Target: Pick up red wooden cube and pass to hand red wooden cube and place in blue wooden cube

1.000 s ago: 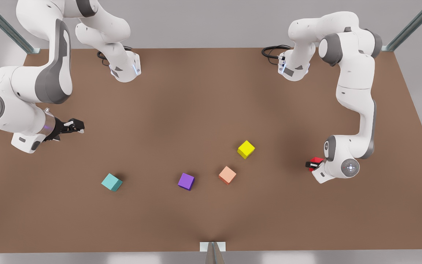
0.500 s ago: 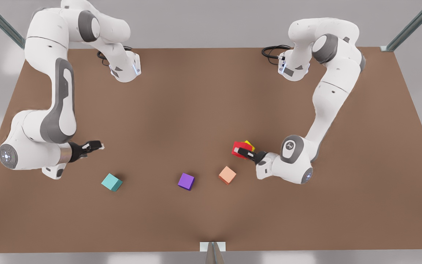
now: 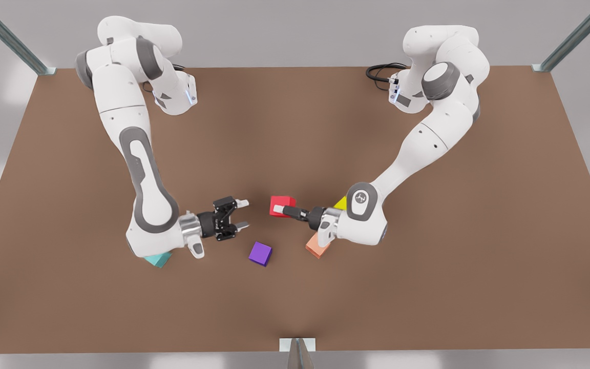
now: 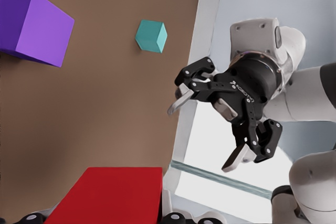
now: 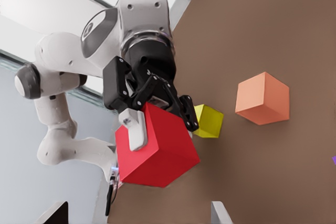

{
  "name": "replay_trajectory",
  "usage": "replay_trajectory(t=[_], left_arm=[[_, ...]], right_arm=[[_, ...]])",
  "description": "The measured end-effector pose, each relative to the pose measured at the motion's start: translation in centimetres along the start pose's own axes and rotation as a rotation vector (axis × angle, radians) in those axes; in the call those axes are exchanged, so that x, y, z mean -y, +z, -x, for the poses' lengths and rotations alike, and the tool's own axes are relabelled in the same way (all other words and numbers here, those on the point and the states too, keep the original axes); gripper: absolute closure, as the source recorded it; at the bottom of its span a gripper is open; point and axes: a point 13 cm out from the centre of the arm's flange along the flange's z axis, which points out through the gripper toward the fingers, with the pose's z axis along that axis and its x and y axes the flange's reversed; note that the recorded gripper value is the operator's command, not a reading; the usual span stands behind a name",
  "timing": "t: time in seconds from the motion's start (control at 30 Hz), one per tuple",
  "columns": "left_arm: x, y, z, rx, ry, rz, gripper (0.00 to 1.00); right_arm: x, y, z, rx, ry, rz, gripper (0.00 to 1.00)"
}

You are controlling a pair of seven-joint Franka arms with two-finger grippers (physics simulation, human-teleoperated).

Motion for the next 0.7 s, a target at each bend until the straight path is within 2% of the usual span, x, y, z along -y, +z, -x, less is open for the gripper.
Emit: replay_trajectory(t=[0.37, 0.7], left_arm=[[-0.2, -0.5, 1.0, 0.039, 0.017, 0.006, 0.38], [-0.2, -0.2, 1.4, 0.063, 0.025, 0.012, 0.38]], right_arm=[[1.1, 4.1, 0.0, 0.226, -0.320, -0.050, 0.00], [0.6, 7.4, -1.3, 0.288, -0.550, -0.062, 0.00]])
